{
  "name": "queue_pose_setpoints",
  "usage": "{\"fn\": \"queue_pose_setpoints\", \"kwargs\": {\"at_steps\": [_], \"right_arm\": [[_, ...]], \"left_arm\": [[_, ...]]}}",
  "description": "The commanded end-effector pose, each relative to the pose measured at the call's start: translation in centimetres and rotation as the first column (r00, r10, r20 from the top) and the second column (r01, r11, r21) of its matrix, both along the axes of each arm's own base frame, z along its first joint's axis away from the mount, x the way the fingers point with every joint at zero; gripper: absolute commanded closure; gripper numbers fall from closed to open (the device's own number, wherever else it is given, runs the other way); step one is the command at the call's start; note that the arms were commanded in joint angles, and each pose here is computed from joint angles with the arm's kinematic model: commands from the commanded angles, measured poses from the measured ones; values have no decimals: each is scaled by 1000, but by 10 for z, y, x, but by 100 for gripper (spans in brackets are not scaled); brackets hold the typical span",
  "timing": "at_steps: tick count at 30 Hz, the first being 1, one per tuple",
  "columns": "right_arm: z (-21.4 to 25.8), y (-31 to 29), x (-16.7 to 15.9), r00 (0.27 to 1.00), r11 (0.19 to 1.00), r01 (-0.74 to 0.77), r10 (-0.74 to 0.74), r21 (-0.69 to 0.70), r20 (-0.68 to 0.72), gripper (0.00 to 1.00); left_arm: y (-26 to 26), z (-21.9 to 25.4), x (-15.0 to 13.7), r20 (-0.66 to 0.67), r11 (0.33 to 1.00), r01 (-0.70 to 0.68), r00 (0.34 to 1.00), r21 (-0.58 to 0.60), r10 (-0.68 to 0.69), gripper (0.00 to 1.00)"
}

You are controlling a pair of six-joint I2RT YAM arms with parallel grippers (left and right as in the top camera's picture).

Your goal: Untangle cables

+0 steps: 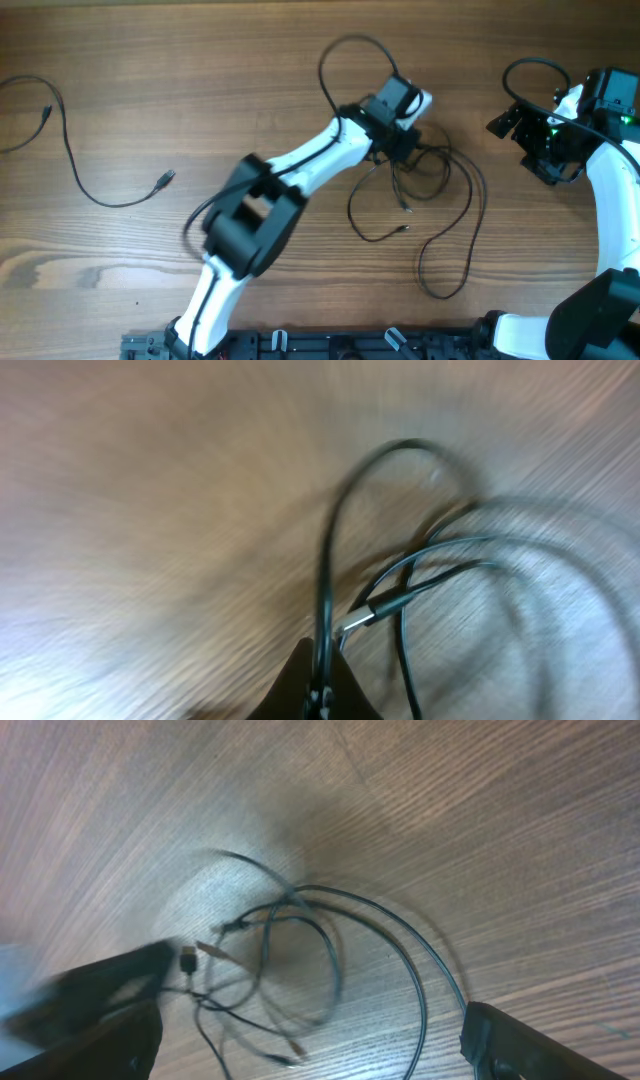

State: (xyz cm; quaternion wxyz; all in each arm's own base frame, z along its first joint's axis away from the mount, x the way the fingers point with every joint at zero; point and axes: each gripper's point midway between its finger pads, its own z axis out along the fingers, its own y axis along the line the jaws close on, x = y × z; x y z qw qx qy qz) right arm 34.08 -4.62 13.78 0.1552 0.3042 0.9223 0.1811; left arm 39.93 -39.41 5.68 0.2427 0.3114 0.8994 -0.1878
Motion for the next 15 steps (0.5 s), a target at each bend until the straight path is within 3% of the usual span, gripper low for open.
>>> {"fn": "queue_pose_setpoints", "kwargs": {"at_steps": [1,5,11,15], "right_arm": [[3,-5,4,1000,999,-22,22,-34,16,2],[5,0,5,998,999,-47,47,-14,29,2],[7,7,6,996,997,-77,76,13,47,2],[28,43,13,934,944,-310,282,110,218,2]], "left_arm": [[20,200,4,258,970,-78,956,-232,138,96],[56,297,-32,338,938,-60,923,-342,183,96],[122,384,-55,341,841,-121,877,-528,340,96],[167,429,-61,326,754,-132,843,-644,427,96]]}}
